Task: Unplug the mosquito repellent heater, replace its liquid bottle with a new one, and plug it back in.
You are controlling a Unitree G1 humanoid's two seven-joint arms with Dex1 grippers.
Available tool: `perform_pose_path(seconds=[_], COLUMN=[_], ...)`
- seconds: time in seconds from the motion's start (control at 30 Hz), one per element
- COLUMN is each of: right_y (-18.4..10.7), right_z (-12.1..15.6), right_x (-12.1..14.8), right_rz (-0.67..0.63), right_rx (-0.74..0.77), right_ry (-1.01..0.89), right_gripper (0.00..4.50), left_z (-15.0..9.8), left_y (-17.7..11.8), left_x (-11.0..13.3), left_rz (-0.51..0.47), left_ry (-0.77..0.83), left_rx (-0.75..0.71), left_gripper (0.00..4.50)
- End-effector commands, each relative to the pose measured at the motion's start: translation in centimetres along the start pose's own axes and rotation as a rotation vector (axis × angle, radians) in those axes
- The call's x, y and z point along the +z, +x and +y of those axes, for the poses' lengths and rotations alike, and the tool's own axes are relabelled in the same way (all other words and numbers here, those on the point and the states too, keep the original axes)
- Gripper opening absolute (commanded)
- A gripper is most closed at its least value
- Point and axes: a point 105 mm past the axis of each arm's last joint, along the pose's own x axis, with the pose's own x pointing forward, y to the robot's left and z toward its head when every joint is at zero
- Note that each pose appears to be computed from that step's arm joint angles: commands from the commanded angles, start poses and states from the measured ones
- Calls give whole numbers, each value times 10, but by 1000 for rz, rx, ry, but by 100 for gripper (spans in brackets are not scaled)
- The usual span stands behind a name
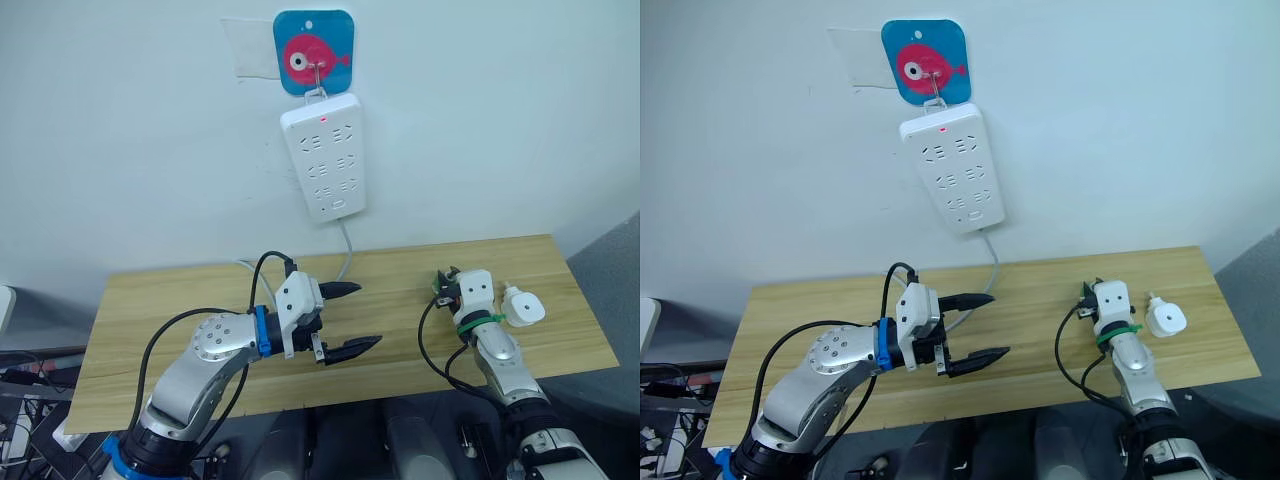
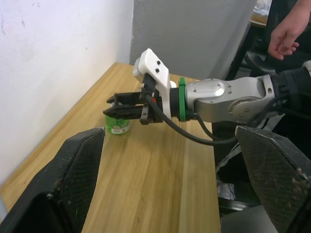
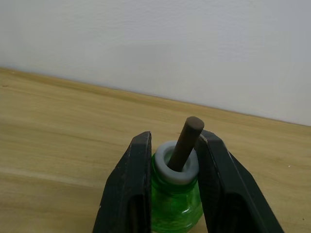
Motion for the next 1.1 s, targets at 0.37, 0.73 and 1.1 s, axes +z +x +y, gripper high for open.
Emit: perform_pose_path(seconds=[0.37,0.73,1.1], right_y=[-42,-93,-81], right_z=[-10,43,102], right_x=[-3,74,135], right_rz=[26,14,-100], right_rx=[42,486,1072], right_ry=[-13,78,-46], right_gripper=[447,447,447], left_z=[4,2,-22], left_y=[-6,-52,-125], left_x=[1,-17,-69], left_rz=[-14,-27,53], left_ry=[33,-22,-108], left_rx=[49,589,1160], left_gripper=[450,450,450])
